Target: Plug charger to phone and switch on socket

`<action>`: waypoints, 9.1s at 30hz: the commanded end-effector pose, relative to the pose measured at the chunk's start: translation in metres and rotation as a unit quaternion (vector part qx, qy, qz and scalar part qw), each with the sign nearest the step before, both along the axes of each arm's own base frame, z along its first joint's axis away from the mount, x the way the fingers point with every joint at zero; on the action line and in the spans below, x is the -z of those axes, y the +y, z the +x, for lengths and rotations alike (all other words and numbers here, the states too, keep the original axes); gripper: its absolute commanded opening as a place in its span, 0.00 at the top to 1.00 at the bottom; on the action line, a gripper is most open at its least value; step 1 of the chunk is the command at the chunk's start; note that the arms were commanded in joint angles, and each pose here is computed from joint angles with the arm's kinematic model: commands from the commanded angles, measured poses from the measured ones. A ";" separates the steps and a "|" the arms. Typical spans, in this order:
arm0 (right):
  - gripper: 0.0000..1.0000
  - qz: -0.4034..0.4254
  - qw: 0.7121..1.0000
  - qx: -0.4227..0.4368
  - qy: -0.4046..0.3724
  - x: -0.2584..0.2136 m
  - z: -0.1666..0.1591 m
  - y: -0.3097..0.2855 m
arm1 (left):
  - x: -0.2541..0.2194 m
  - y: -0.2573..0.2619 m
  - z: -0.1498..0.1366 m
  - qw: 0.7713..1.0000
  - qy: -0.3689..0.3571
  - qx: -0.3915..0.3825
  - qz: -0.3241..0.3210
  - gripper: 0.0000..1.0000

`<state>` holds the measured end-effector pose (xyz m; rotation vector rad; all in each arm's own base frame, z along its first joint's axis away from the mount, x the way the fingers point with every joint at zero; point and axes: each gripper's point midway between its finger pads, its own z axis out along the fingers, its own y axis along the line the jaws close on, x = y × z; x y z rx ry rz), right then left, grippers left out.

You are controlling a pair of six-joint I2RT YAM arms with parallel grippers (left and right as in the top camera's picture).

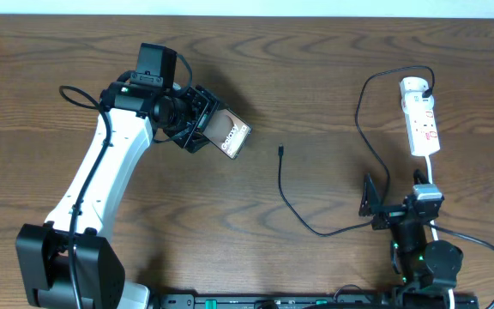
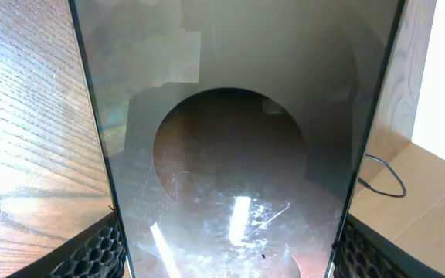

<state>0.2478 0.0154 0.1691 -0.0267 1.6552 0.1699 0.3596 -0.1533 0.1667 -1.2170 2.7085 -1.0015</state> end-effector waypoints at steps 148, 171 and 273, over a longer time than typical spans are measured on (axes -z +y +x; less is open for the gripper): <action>0.21 0.228 0.849 -0.339 0.336 -0.044 0.110 0.215 | 0.005 -0.023 0.017 0.971 0.142 -0.099 -0.166 0.93; 0.23 0.286 0.844 -0.273 0.363 -0.038 0.125 0.184 | -0.031 -0.048 0.004 0.940 0.188 -0.052 -0.279 0.93; 0.99 0.507 0.773 -0.110 0.365 -0.023 0.184 0.195 | 0.025 -0.018 0.020 0.982 -0.099 0.163 0.001 0.91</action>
